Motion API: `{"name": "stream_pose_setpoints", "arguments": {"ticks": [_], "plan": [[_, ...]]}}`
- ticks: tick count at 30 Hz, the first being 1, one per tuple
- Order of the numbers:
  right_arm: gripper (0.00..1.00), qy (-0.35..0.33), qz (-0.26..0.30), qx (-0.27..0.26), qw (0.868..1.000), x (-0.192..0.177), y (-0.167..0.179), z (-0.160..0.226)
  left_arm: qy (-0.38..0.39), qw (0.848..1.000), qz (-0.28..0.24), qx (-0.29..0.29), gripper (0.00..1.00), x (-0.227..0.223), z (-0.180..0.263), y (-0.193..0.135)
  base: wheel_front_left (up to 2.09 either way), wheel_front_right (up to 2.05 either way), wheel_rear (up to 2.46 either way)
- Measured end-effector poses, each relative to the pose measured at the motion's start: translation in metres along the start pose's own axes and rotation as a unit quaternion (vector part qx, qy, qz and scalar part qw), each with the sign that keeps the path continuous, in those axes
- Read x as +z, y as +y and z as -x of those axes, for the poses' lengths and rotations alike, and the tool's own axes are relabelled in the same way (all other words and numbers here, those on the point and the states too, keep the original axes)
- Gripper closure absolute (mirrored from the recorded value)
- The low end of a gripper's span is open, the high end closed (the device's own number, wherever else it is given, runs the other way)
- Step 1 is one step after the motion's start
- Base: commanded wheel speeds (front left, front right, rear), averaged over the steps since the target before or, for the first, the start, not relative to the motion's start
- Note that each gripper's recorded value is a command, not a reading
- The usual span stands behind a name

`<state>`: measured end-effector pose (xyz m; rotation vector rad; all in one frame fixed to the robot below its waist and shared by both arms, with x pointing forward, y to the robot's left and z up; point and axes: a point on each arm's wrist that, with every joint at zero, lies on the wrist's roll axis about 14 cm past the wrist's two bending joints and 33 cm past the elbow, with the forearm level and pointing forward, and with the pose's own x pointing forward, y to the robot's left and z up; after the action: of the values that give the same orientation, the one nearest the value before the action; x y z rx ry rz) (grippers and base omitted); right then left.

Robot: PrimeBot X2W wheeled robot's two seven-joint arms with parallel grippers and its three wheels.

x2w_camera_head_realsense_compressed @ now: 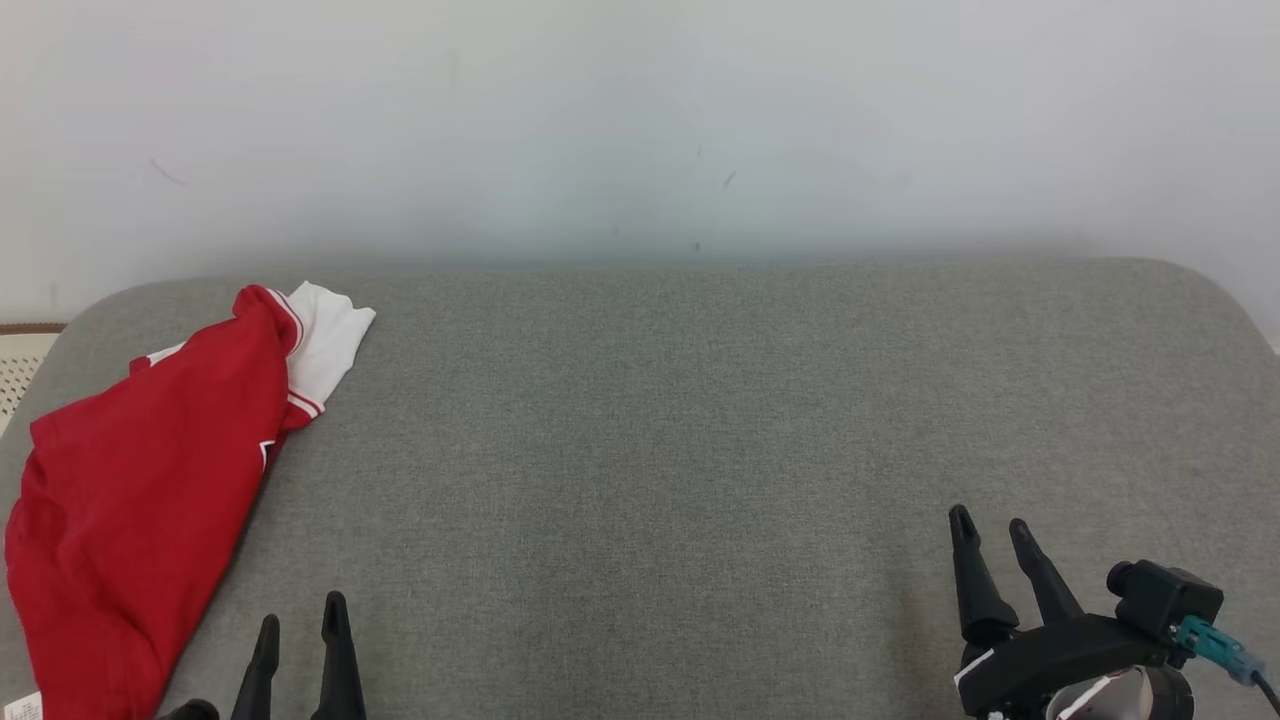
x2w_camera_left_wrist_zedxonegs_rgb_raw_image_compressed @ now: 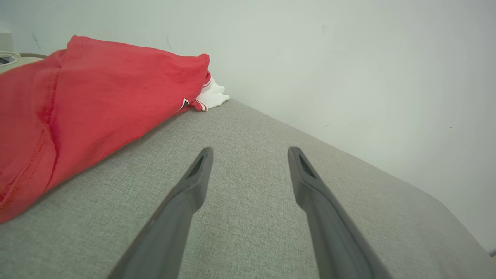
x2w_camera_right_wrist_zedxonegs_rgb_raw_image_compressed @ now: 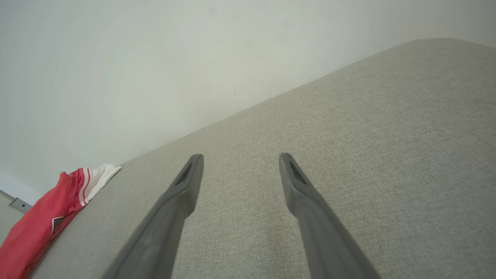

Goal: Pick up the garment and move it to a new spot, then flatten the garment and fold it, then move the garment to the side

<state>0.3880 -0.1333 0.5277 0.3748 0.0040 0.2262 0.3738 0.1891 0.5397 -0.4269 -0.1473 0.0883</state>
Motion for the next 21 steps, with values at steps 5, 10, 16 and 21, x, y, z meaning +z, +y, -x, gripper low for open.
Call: {"name": "stream_pose_setpoints", "arguments": {"ticks": [5,10,16,21], "plan": [[0.0,0.003,0.024,0.017,1.0,-0.001,0.01,0.002,-0.012,0.999,-0.032,-0.006,0.0,0.007,0.0,0.0,0.0,0.0,0.0],[0.0,0.003,0.05,0.033,0.998,0.0,0.019,0.003,-0.018,0.997,-0.067,-0.015,0.0,0.011,0.001,0.001,0.0,0.0,0.0],[0.0,0.003,0.076,0.046,0.996,0.001,0.026,0.006,-0.023,0.994,-0.104,-0.028,0.0,0.013,0.004,-0.002,0.0,0.0,0.0],[0.0,0.001,0.092,0.054,0.994,0.002,0.031,0.008,-0.03,0.991,-0.127,-0.037,0.0,0.017,0.005,-0.007,0.0,0.0,0.0]]}}
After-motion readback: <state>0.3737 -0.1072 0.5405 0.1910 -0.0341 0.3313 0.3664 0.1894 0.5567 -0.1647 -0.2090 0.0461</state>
